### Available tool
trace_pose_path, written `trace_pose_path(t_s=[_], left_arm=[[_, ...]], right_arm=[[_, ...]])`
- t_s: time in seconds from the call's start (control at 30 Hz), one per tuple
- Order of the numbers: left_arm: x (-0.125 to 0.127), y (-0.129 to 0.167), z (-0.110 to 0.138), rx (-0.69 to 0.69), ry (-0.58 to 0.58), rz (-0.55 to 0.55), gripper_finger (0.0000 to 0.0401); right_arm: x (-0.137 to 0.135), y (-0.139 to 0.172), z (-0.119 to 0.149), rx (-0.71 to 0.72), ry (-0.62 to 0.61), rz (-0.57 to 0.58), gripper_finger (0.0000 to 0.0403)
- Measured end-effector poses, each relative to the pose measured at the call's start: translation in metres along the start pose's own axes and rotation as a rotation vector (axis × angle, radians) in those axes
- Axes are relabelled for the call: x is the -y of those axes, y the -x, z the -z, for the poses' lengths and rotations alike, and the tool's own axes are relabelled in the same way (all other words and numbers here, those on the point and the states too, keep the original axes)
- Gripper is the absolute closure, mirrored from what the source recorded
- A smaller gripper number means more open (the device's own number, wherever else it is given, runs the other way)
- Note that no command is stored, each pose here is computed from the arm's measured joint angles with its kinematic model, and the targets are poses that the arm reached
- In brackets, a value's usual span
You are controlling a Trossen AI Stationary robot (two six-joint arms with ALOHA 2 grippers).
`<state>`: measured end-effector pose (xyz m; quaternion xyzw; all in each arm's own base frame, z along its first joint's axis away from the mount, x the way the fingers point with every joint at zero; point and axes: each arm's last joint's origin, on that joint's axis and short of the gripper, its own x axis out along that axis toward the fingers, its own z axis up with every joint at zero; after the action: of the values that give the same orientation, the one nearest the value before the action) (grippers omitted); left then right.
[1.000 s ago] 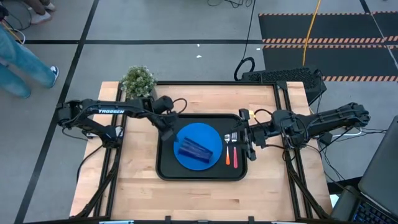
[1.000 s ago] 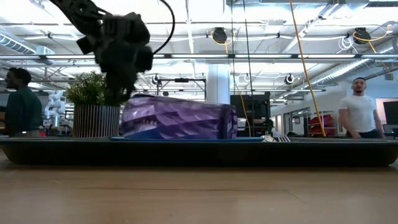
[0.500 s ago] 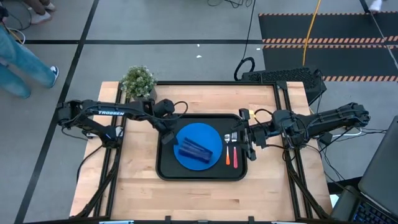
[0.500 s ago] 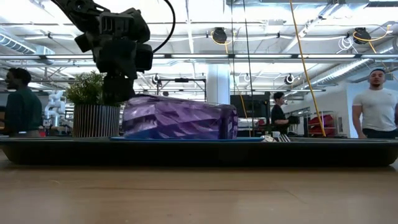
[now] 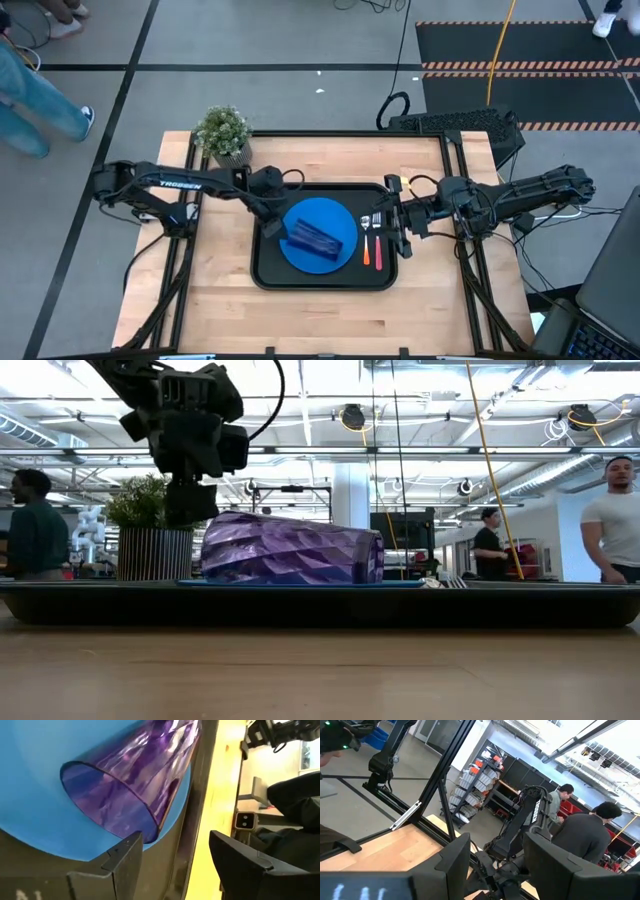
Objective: Pick and place plate/cup/fork/spoon on tray
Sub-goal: Put the violet cup on the black tray to the upper left of the blue plate
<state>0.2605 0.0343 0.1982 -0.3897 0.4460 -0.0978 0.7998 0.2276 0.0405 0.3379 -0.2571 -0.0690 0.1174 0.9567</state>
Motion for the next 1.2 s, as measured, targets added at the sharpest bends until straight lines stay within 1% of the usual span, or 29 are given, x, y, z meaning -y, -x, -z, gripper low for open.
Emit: trace_pose_path(t_s=[0.23,0.4,0.9,1.2], left_arm=[[0.003,-0.013,-0.004,0.012,-0.022,0.025,0.0171],[-0.001,-0.02,-0.007,0.017,-0.018,0.028,0.0171],[-0.002,-0.022,-0.01,0.032,-0.016,0.039,0.0171],[0.006,-0.029,-0.004,0.004,-0.019,0.052,0.0171]], right_arm=[[0.0,0.0,-0.001,0.008,-0.004,0.004,0.0227],[0.0,0.0,-0.001,0.008,-0.006,0.004,0.0227],[0.0,0.0,-0.001,0.007,-0.006,0.004,0.0227],[0.0,0.0,-0.001,0.007,-0.006,0.004,0.0227]])
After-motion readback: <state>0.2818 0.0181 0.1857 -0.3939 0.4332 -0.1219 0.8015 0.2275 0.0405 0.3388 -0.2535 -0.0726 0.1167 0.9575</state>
